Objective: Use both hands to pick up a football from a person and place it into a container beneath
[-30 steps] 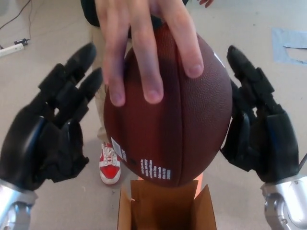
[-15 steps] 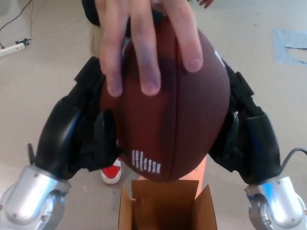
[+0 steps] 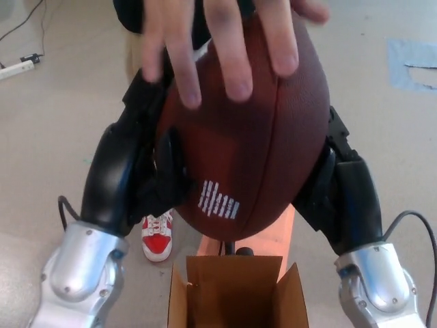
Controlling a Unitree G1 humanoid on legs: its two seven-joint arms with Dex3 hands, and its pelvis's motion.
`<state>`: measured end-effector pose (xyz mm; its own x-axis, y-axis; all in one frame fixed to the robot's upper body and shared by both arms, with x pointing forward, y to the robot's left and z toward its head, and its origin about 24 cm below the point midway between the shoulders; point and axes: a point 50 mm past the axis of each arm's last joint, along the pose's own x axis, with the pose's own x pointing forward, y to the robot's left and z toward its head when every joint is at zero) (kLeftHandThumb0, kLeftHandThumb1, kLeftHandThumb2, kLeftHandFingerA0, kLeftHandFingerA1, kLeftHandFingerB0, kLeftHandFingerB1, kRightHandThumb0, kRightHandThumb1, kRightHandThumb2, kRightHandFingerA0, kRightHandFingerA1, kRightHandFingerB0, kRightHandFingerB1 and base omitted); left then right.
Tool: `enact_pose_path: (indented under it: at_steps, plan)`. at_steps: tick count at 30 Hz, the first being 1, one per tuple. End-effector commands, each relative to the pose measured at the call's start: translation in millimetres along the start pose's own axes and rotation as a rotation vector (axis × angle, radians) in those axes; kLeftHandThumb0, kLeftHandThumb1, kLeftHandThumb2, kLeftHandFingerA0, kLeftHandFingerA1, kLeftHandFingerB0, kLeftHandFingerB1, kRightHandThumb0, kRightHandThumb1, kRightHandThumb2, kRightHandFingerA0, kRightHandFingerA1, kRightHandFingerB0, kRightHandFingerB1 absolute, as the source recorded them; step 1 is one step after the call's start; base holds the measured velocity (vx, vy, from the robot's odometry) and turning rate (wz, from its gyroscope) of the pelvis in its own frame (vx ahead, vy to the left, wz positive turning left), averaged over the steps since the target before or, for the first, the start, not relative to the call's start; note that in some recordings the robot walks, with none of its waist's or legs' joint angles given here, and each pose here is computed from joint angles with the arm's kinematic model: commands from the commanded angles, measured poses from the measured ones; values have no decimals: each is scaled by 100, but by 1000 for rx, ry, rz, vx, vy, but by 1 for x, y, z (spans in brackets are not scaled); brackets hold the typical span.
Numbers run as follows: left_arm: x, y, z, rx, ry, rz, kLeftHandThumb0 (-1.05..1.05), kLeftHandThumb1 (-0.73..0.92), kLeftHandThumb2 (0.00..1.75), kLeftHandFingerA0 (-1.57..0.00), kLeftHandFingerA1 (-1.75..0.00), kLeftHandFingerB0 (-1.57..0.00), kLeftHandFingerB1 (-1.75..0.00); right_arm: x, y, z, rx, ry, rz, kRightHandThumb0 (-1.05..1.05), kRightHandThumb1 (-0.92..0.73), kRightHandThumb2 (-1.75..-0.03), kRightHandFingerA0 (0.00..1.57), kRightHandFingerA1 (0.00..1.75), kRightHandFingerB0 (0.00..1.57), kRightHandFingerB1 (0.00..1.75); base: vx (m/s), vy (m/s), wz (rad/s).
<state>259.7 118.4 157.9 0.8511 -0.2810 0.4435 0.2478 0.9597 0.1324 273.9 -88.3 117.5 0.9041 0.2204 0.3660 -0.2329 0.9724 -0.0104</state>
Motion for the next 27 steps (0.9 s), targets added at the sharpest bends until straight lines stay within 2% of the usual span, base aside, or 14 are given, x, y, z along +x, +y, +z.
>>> enact_pose_path:
  at_steps: [1, 2, 4, 5, 7, 8, 19, 20, 22, 27]
  plan:
    - [7, -23, -6, 101, 22, -72, -79, 76, 91, 0, -13, -3, -20, 17, 34, 19, 0, -98, 147, -85, -88, -121, 0, 13, 0, 15, 0, 0, 0]
    - [8, -23, -8, 98, 31, -72, -83, 80, 113, 0, -15, -6, -20, 17, 33, 17, 12, -92, 144, -84, -87, -121, 0, 14, 0, 15, 0, 0, 0]
    - [8, -23, -13, 97, 53, -75, -83, 81, 113, 0, -14, -3, -19, 17, 31, 12, 25, -73, 136, -83, -87, -122, 0, 15, 0, 16, 0, 0, 0]
    - [8, -23, -15, 98, 66, -79, -83, 81, 114, 0, -14, -2, -18, 16, 30, 10, 22, -64, 131, -86, -85, -107, 0, 4, 0, 12, 0, 0, 0]
    - [8, -24, -24, 73, 106, -85, -82, 80, 112, 0, -14, -1, -18, 15, 26, 1, 14, -30, 125, -83, -81, -101, 0, 3, 0, 12, 0, 0, 0]
    - [8, -24, -29, 62, 120, -88, -81, 80, 112, 0, -14, -1, -18, 15, 24, -3, 10, -11, 124, -83, -88, -122, 0, 13, 0, 15, 0, 0, 0]
    - [28, -22, -64, 20, 226, -116, -82, 83, 113, 0, -12, 0, -15, 28, 1, -30, 17, 52, 52, -81, -90, -122, 0, 15, 0, 17, 0, 0, 0]
    - [31, -21, -66, 10, 234, -117, -82, 83, 112, 0, -12, 0, -15, 30, -1, -32, 17, 55, 45, -80, -83, -99, 0, 2, 0, 12, 0, 0, 0]
    - [36, -21, -71, 1, 251, -122, -81, 84, 114, 0, -13, 0, -15, 33, -6, -36, 1, 70, 25, -84, -87, -105, 0, 3, 0, 11, 0, 0, 0]
    - [48, -23, -78, -11, 282, -134, -80, 86, 115, 0, -12, 0, -15, 39, -15, -40, -4, 93, -10, -84, -88, -107, 0, 0, 0, 5, 0, 0, 0]
